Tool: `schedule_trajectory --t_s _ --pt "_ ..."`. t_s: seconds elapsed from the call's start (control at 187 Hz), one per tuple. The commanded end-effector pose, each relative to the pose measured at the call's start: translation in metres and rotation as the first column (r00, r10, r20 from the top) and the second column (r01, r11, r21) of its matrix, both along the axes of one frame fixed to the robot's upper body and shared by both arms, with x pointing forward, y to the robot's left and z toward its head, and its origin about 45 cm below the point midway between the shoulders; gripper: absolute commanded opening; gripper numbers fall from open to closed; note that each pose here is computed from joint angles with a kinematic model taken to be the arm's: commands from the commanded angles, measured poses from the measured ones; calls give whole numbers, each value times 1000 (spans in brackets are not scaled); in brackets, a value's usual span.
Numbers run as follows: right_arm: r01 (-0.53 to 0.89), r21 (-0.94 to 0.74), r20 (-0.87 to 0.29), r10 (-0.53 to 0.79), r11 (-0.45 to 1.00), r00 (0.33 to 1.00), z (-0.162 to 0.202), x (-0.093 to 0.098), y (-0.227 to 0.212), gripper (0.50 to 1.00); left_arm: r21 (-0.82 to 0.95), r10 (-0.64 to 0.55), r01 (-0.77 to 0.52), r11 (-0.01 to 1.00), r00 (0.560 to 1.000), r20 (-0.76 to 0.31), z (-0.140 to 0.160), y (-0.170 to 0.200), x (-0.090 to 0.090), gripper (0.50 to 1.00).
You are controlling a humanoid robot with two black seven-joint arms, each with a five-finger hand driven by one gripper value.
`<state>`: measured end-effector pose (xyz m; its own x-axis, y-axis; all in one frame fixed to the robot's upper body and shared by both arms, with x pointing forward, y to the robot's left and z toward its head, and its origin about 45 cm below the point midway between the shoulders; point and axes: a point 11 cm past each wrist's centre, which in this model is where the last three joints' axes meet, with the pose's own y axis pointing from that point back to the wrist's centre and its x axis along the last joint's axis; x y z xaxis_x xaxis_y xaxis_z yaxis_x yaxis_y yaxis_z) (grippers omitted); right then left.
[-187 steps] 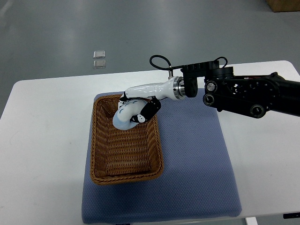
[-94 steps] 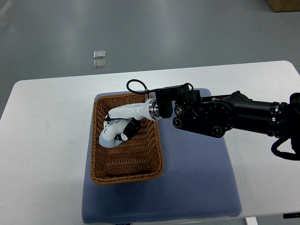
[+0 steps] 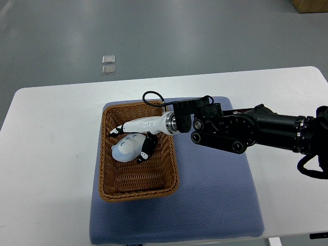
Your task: Place blue toy in brown basket
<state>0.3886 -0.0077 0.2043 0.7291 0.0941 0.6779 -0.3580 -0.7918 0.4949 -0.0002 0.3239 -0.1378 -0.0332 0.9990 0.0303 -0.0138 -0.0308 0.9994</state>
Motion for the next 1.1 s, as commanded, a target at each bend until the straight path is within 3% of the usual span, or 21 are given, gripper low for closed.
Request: schedule_trajectory --t_s 0.0,0.144,0.256,0.304,0.395,0.502,0.7,0.849,1.095 --pt "17 67 16 -18 998 1000 35 14 6 917 2 0 0 1000 1000 0 0 1 0 1000" --pt "113 221 -71 -100 969 992 87 42 -20 917 4 0 0 1000 1000 0 0 1 0 1000" --pt "248 429 -206 -173 869 963 130 64 -51 917 4 0 0 1000 1000 0 0 1 0 1000" --pt "318 488 -274 -203 813 940 133 70 -66 917 1 0 0 1000 1000 -1 0 0 0 1000" --pt "458 579 -420 -235 674 877 125 78 -94 917 -2 0 0 1000 1000 -1 0 -1 0 1000" --pt "627 663 -606 -199 408 770 111 85 -126 917 -4 -2 2 1000 1000 -1 0 -1 0 1000" --pt "820 573 -817 -86 0 571 54 89 -179 919 -7 -2 2 1000 1000 -2 0 -2 0 1000" --pt "872 456 -881 44 -176 470 19 78 -197 919 -5 -2 2 1000 1000 -2 0 -1 0 1000" --pt "880 378 -903 95 -288 420 -18 63 -212 919 -5 -2 2 1000 1000 -2 0 -1 0 1000"
